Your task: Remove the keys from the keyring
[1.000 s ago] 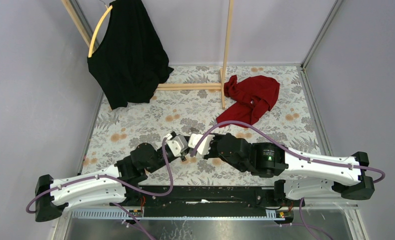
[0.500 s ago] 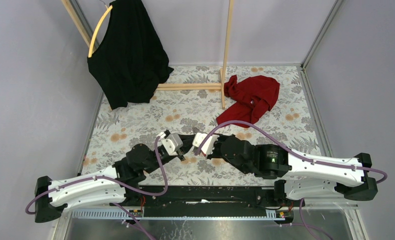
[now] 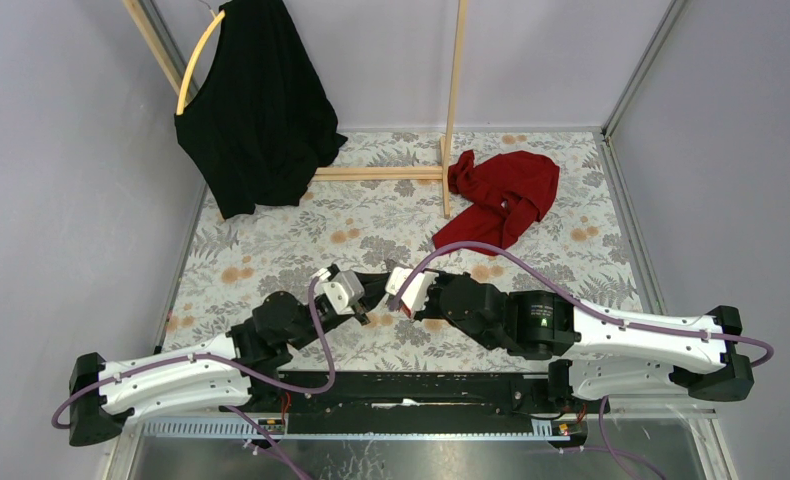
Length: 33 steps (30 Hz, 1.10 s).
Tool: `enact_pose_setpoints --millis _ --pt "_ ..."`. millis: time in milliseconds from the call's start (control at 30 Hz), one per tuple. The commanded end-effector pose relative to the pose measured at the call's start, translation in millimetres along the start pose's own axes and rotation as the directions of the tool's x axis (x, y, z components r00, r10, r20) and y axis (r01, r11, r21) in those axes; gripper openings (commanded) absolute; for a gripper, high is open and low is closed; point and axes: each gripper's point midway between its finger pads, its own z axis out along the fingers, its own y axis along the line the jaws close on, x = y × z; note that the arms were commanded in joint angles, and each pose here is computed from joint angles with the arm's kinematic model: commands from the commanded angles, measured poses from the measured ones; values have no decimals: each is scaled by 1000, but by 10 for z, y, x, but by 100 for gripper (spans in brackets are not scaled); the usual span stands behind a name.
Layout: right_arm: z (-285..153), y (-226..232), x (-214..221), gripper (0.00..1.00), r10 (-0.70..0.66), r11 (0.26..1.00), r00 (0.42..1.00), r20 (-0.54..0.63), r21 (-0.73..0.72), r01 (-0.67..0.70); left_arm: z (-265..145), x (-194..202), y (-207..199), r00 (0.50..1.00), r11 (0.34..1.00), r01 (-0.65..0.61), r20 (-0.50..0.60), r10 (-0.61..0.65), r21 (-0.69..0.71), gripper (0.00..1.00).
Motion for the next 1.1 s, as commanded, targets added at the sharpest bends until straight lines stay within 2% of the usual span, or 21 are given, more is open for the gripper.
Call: enact_pose_setpoints --millis 0,300,567,833,1067 --pt "-64 -89 50 0 29 998 999 -13 48 -28 -21 -376 157 991 997 23 136 -14 -71 0" --pt "-20 -45 44 0 65 997 998 -8 45 -64 -41 -471 143 981 998 36 194 -24 -60 0" --pt "-2 -73 5 0 96 994 995 5 61 -96 -22 -490 197 981 993 70 186 -52 -91 0" --pt "30 -26 6 0 99 994 995 -2 47 -99 -30 -467 342 968 963 200 190 -166 -179 0" --pt "85 9 -61 0 104 994 994 17 38 -105 -11 -505 317 929 936 315 255 -269 -158 0"
